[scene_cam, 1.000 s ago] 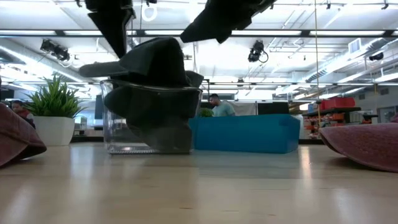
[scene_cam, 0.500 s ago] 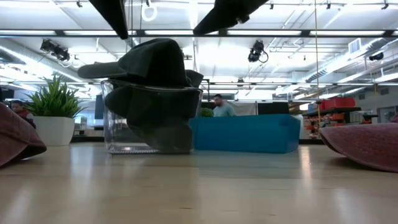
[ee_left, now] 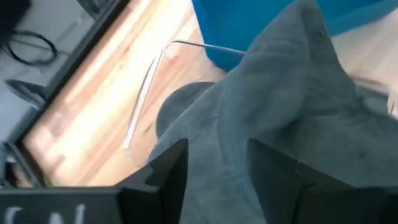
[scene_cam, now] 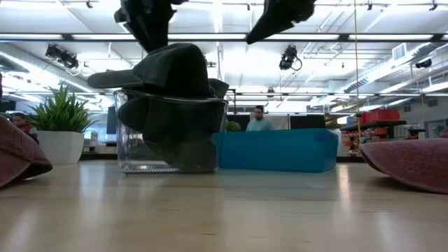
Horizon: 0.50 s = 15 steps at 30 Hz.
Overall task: Pick & Place hat
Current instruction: Put the gray cap into the transparent bin
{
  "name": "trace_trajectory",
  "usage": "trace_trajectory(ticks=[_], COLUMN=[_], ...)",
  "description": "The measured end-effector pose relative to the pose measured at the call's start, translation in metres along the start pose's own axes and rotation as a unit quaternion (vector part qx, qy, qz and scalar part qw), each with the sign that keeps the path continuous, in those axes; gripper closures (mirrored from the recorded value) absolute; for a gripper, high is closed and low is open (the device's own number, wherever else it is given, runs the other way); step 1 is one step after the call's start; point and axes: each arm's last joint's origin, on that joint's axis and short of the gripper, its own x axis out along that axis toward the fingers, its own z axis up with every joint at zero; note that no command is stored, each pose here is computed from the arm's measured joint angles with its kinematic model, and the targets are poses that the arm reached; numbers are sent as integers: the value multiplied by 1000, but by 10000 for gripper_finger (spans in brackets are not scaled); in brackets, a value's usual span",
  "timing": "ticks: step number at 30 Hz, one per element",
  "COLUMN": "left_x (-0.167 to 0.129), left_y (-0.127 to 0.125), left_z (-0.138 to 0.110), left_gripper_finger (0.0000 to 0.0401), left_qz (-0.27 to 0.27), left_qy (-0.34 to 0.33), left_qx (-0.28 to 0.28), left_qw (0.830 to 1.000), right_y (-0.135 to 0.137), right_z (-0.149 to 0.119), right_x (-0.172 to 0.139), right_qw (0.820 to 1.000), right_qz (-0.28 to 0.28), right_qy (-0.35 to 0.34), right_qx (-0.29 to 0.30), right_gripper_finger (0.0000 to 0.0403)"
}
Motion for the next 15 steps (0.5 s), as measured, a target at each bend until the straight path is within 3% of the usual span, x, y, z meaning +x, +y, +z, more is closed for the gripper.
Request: trace_trajectory(ticks=[7,15], left_x=[3,20], left_y=[-5,-12], left_z=[8,3], left_gripper_finger=[203,212], left_qz=[-58,-14], left_qy=[8,43], left_qx=[-38,-44], left_qw=[998,998], right_y=[-4,-3], right_z=[-3,-5], right_x=[-12,-13], right_qw=[1000,1000], right_qz=[5,8], right_qy=[10,19], right_qx=[-7,-8], right_gripper_finger=[249,252])
